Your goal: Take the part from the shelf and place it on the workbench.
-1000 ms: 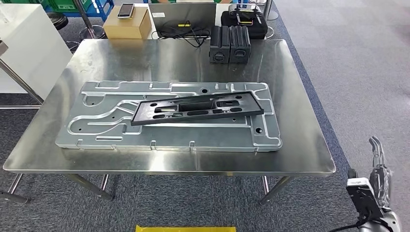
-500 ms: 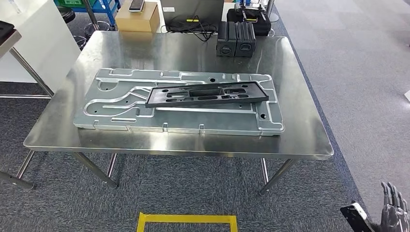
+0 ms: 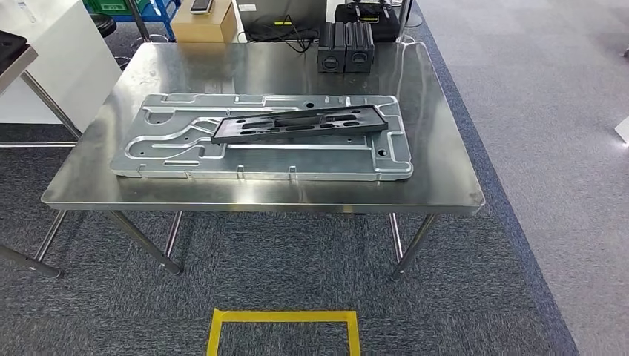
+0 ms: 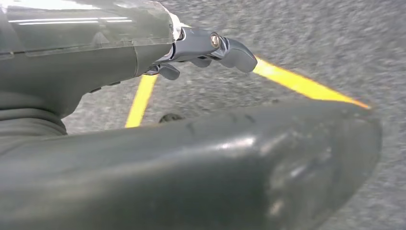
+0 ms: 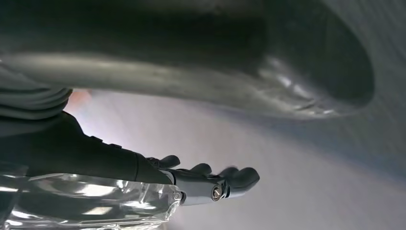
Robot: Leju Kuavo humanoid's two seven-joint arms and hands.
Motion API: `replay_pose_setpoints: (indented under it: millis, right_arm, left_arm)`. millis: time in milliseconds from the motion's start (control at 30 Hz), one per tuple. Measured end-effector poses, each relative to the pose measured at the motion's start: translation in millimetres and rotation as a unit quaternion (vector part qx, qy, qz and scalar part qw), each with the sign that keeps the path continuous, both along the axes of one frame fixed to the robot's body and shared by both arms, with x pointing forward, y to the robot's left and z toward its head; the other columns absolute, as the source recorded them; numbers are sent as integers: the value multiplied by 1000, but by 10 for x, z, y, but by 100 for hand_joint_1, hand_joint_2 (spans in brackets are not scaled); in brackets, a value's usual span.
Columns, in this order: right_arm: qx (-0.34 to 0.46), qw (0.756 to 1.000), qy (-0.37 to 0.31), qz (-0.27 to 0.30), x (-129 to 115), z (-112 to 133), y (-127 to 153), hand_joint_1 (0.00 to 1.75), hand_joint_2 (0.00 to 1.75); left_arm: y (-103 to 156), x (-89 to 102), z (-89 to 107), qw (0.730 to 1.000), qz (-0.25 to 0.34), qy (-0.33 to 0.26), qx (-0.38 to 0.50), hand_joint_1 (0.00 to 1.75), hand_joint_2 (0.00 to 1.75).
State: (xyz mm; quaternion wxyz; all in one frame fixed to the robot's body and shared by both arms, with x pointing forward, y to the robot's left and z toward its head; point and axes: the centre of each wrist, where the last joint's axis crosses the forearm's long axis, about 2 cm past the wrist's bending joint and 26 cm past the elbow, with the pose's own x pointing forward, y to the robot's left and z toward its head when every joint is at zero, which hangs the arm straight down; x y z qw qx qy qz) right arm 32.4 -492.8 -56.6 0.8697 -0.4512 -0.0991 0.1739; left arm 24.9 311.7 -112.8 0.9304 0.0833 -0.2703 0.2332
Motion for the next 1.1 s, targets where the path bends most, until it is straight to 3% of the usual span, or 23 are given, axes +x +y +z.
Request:
replay_pose_setpoints:
  millis: [200, 533, 933, 1100]
  right_arm:
    - [194, 974, 38, -112, -90, -373, 730, 0, 0]
    - [315, 934, 73, -150, -14, -516, 1366, 0, 0]
    - [348, 920, 97, -154, 108, -531, 1600, 0, 0]
    - [373, 912, 67, -160, 88, -535, 1607, 0, 0]
  left_arm:
    - [-29, 20, 0, 1000, -21, 15, -8, 0, 0]
    - [-79, 60, 2, 999, -31, 19, -15, 0, 0]
    - [-85, 121, 8, 998, -49, 28, -20, 0, 0]
    - [-87, 132, 9, 998, -55, 27, -20, 0, 0]
